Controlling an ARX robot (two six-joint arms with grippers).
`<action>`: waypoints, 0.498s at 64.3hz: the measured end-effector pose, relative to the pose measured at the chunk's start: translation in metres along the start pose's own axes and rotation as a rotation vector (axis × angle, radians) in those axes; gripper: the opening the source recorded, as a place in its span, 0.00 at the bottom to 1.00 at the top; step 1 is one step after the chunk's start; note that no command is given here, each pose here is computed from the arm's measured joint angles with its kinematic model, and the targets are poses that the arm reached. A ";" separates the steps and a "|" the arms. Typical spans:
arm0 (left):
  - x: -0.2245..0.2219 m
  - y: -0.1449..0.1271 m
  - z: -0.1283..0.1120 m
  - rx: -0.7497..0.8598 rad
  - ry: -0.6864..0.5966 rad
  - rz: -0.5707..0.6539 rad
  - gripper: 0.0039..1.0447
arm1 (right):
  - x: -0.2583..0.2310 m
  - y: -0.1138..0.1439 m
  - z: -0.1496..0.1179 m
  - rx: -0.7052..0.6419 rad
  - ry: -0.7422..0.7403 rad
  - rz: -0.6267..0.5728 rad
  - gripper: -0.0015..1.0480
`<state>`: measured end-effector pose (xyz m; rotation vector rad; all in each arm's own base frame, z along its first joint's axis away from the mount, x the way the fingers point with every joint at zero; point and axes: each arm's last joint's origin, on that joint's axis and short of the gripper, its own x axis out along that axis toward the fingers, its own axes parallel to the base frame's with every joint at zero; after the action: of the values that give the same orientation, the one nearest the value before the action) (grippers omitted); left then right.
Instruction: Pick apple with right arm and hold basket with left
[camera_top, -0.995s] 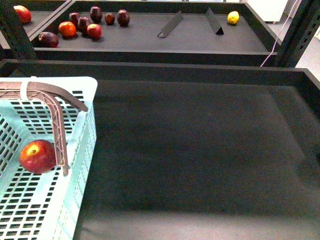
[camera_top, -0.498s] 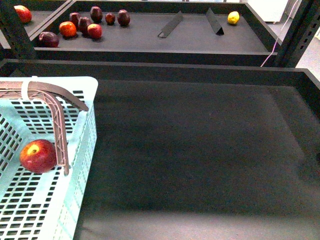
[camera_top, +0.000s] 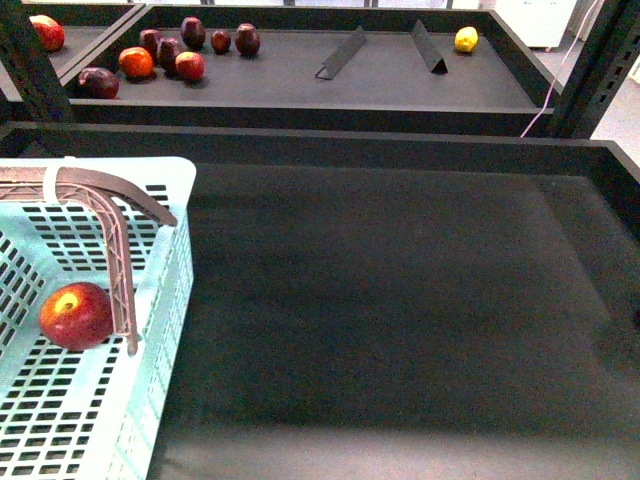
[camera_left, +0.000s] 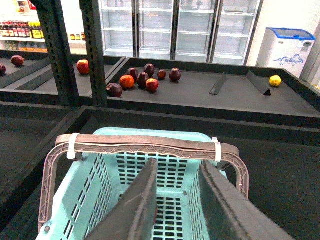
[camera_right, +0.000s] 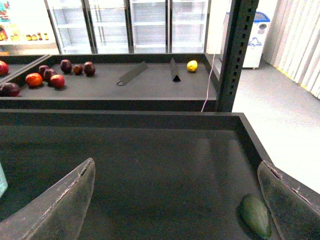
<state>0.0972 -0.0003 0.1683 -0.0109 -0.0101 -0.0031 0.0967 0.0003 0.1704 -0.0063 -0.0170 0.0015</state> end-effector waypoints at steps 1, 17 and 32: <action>0.000 0.000 0.000 0.000 0.000 0.000 0.47 | 0.000 0.000 0.000 0.000 0.000 0.000 0.92; 0.000 0.000 0.000 0.002 0.000 0.000 0.95 | 0.000 0.000 0.000 0.000 0.000 0.000 0.92; 0.000 0.000 0.000 0.002 0.000 0.000 0.94 | 0.000 0.000 0.000 0.000 0.000 0.000 0.92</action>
<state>0.0972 -0.0003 0.1683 -0.0090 -0.0101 -0.0031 0.0967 0.0003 0.1704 -0.0063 -0.0170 0.0015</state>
